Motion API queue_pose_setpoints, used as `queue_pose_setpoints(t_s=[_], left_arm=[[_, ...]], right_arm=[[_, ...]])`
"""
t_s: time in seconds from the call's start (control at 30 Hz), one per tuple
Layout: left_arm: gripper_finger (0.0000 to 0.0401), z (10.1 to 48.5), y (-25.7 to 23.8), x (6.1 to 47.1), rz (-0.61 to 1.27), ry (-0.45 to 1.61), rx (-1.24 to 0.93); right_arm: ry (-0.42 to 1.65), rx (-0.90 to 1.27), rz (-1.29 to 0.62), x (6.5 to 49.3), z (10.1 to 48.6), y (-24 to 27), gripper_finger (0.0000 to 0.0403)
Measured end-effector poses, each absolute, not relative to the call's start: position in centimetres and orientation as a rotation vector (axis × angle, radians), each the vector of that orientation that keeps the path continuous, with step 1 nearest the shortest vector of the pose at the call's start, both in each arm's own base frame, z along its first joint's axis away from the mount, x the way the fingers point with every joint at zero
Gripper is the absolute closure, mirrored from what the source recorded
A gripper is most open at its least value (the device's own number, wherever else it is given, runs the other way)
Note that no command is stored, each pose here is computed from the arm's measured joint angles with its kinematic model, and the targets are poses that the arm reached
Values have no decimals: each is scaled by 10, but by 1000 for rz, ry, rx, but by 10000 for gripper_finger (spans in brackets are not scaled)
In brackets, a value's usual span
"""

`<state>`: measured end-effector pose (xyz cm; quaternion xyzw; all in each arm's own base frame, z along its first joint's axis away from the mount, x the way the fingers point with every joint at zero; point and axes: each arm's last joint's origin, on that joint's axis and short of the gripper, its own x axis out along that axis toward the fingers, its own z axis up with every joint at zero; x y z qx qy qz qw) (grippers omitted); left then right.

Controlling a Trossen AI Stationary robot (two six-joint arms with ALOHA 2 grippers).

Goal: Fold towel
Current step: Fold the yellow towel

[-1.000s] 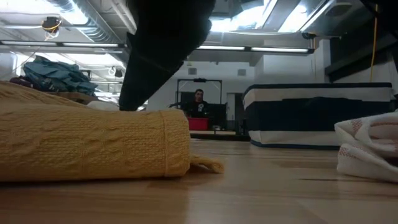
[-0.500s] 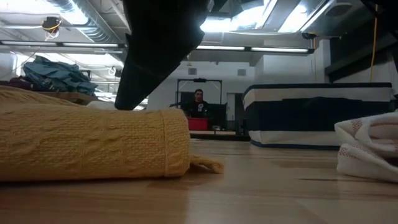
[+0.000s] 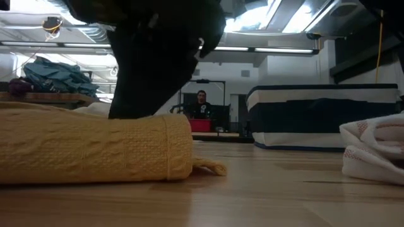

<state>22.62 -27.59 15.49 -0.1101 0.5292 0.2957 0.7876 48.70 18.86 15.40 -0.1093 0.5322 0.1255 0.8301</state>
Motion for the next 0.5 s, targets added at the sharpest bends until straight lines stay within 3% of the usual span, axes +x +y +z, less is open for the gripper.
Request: queue_pose_setpoints(t_s=[0.3, 0.5], left_arm=[[313, 163, -273, 226, 654, 1130, -263], [313, 194, -266, 225, 585, 1123, -273]], right_arm=[[1133, -241, 256, 486, 158, 188, 233], [1104, -276, 241, 486, 194, 186, 233]])
